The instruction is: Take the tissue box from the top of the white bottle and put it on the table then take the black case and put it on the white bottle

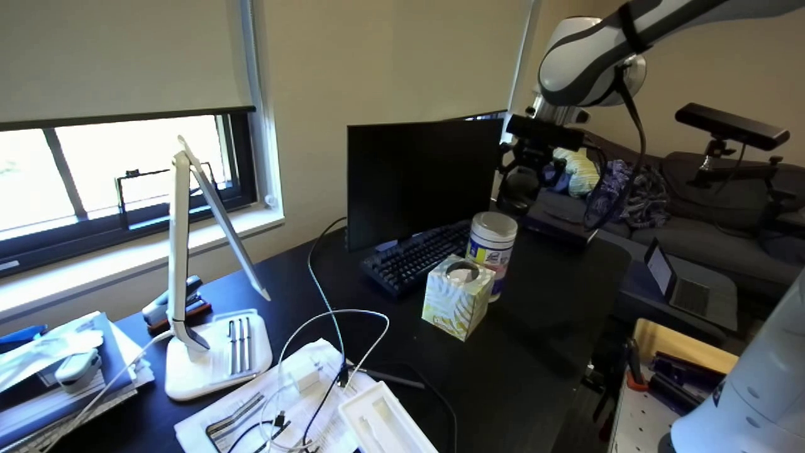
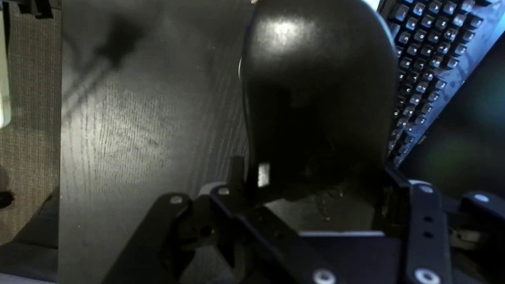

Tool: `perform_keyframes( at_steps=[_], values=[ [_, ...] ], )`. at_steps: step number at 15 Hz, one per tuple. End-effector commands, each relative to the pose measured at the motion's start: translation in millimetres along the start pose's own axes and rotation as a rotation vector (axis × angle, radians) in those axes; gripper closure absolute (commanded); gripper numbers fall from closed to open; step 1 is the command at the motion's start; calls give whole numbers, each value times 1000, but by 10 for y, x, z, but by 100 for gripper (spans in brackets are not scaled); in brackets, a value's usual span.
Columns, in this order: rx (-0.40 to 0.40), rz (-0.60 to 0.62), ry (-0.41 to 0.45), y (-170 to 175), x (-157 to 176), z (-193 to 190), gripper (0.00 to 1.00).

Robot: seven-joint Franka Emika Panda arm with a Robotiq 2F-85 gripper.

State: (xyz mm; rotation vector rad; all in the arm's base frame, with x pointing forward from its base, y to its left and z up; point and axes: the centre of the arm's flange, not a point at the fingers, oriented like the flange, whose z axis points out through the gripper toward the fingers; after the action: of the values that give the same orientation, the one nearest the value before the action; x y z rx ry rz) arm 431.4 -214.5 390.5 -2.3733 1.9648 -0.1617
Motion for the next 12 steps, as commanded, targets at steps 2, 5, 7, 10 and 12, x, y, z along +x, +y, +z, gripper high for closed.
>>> perform_keyframes(
  at_steps=[2, 5, 7, 10, 12],
  values=[
    [29, 62, -19, -63, 307, 377, 48],
    [25, 88, -4, -36, 282, 554, 48],
    [46, 64, -29, -63, 228, 611, 48],
    [73, 43, -58, -120, 73, 511, 48],
    [89, 22, -70, -141, -40, 443, 48]
  ],
)
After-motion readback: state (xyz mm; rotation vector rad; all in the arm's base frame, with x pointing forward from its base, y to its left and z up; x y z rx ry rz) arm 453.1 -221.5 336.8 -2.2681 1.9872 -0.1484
